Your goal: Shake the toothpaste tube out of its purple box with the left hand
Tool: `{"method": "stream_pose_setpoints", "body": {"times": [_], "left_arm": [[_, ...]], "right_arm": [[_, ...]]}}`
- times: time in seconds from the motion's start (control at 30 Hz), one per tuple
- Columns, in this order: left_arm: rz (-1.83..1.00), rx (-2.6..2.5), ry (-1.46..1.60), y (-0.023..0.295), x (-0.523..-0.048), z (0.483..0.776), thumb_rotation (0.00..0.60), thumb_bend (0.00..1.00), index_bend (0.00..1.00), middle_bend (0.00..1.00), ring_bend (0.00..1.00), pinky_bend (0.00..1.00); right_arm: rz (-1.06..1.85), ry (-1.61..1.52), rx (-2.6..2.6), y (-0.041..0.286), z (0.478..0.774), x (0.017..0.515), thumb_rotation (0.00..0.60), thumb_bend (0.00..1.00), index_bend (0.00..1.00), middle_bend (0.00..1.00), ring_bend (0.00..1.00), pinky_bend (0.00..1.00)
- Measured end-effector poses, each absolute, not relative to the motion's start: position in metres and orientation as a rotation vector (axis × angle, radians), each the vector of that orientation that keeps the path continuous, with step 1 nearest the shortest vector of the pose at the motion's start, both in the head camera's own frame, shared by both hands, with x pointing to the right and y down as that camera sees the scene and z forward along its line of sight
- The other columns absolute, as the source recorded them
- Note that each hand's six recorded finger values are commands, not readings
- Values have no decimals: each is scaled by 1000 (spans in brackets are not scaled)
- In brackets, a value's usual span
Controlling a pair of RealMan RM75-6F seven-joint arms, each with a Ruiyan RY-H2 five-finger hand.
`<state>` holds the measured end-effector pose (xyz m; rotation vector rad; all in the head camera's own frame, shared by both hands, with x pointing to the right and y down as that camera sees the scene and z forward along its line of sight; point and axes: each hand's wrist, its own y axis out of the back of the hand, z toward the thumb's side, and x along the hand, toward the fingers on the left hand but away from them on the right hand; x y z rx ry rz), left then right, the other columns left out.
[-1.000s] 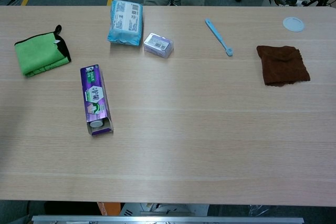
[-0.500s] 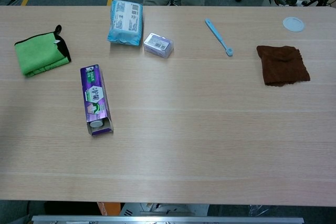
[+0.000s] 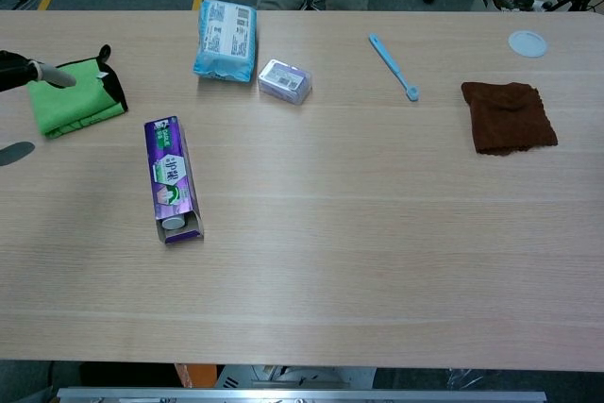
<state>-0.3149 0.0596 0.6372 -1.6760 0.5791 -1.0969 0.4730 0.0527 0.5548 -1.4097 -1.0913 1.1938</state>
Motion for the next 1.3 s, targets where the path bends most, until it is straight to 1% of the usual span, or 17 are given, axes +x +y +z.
{"method": "stream_pose_setpoints", "body": {"times": [0.33, 0.6, 0.8, 0.97, 1.1, 1.3], "left_arm": [[-979, -1654, 293, 43, -288, 664, 600, 309, 81, 139, 158, 232], [-920, -1642, 103, 24, -271, 696, 600, 309, 42, 98, 141, 232], [-929, -1612, -8, 12, -259, 719, 600, 309, 32, 78, 134, 232], [-967, -1604, -62, 3, -249, 736, 600, 309, 15, 56, 109, 211], [-1006, -1566, -125, -2, -246, 747, 600, 309, 15, 34, 92, 205], [-1058, -1514, -199, -7, -239, 762, 600, 309, 16, 29, 90, 204]], "right_arm": [[1171, -1069, -1423, 52, 554, 465, 600, 258, 380, 439, 429, 428], [1189, -1062, -1421, 51, 556, 467, 600, 258, 380, 439, 429, 428], [1214, -1065, -1416, 51, 559, 471, 600, 258, 380, 439, 429, 428], [1221, -1069, -1407, 51, 558, 473, 600, 258, 380, 439, 429, 428], [1232, -1075, -1399, 52, 557, 477, 600, 258, 380, 439, 429, 428], [1243, -1082, -1398, 53, 559, 482, 600, 258, 380, 439, 429, 428]]}}
